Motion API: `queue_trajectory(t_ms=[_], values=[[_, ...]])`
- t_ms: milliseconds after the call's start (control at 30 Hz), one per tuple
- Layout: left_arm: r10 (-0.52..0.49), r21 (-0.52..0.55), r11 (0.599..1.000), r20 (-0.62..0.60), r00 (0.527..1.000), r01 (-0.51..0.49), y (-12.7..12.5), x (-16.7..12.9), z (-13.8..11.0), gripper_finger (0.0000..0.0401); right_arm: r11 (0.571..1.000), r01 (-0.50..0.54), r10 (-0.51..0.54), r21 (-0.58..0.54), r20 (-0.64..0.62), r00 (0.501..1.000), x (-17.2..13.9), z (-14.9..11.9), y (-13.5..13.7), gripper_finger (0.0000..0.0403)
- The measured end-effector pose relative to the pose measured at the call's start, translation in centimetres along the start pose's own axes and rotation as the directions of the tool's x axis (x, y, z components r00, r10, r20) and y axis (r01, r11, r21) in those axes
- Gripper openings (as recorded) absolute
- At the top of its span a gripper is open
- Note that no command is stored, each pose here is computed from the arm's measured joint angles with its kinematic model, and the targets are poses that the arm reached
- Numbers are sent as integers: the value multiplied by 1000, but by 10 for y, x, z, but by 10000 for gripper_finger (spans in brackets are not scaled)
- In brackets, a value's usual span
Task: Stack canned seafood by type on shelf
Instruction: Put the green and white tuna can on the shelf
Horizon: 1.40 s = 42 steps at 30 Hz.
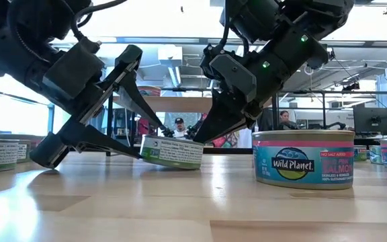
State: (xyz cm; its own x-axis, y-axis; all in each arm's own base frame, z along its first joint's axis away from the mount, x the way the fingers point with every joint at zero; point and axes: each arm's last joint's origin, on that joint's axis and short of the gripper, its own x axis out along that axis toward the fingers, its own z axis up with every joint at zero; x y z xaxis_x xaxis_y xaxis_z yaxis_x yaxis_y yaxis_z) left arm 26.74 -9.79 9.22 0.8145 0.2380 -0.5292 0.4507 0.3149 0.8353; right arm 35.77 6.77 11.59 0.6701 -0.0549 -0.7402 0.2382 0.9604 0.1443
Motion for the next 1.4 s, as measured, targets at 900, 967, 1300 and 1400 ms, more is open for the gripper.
queue_trajectory(t_ms=[900, 967, 1300, 1400], values=[[-137, -89, 987, -14, 990, 135, 10, -12, 9, 243, 1000, -23, 23, 16, -3, 1000, 1, 2, -2, 0], [-150, -97, 984, -16, 989, 148, 13, -11, 9, 244, 999, -28, 28, 19, -4, 1000, 1, 2, -3, 0], [-112, -24, 993, -1, 994, 112, 14, -5, 10, 244, 999, -30, 30, 24, -3, 1000, 1, 2, -3, 0], [-113, -21, 993, -2, 994, 113, 14, -5, 10, 244, 999, -28, 28, 27, -7, 1000, 1, 2, -3, 0]])
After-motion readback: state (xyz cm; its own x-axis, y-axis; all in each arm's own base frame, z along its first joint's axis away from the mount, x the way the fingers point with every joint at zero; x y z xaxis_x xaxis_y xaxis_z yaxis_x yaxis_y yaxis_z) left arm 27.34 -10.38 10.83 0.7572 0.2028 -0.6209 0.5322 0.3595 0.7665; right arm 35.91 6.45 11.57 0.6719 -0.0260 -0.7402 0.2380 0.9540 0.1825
